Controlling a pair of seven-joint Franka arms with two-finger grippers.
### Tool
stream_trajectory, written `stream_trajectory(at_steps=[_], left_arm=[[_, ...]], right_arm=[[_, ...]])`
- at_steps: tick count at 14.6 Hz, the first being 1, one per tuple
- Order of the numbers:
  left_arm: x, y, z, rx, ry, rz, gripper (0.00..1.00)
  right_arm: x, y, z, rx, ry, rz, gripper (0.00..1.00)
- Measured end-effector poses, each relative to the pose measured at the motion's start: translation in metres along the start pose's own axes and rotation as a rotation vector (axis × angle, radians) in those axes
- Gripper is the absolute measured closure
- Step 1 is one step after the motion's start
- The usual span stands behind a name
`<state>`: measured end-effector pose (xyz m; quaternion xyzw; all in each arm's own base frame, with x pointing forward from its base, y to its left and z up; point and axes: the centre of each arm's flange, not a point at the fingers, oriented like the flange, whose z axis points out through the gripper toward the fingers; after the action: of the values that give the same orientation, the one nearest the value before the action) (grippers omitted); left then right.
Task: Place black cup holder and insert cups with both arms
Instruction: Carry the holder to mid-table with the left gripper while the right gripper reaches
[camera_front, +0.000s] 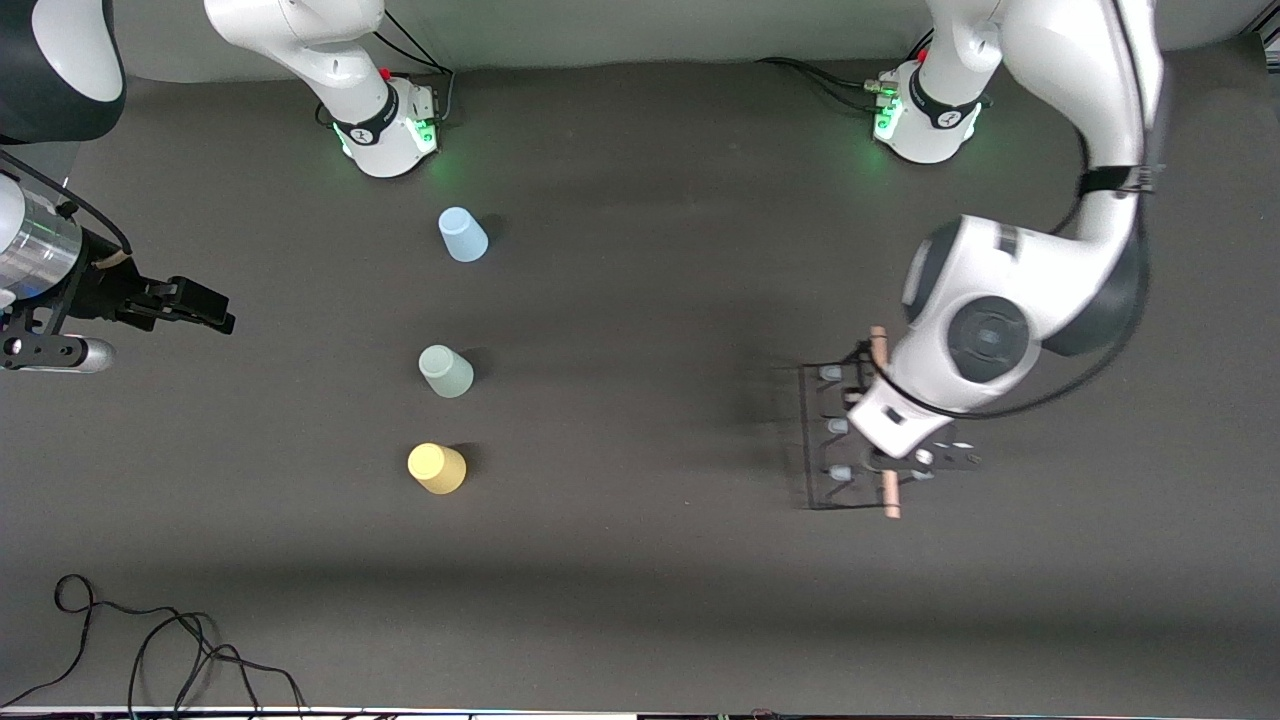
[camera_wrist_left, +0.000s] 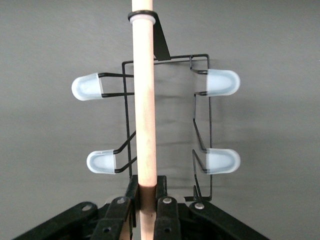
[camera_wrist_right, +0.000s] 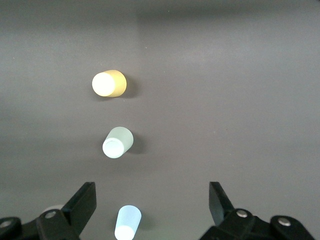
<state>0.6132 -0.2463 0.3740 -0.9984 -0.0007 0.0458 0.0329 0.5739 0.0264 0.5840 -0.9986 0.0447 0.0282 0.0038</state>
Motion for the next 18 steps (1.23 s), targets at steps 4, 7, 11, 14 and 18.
stream_trajectory(at_steps=[4, 7, 11, 14, 18], left_arm=[[-0.043, 0.082, -0.007, -0.008, 0.042, -0.024, 0.84], [-0.077, 0.137, -0.005, -0.015, 0.062, -0.015, 0.84], [-0.094, 0.177, 0.003, -0.059, 0.121, -0.027, 0.84], [-0.098, 0.193, 0.019, -0.07, 0.133, -0.029, 0.84], [-0.103, 0.2, 0.027, -0.063, 0.128, -0.016, 0.84]], right_arm=[[0.0, 0.0, 0.0, 0.0, 0.0, 0.001, 0.0], [-0.001, 0.0, 0.001, -0.001, -0.007, 0.001, 0.0], [-0.003, 0.001, 0.002, -0.003, -0.024, 0.001, 0.0], [-0.003, 0.001, 0.002, -0.003, -0.026, 0.001, 0.0], [-0.003, 0.001, 0.002, -0.004, -0.027, 0.001, 0.0]])
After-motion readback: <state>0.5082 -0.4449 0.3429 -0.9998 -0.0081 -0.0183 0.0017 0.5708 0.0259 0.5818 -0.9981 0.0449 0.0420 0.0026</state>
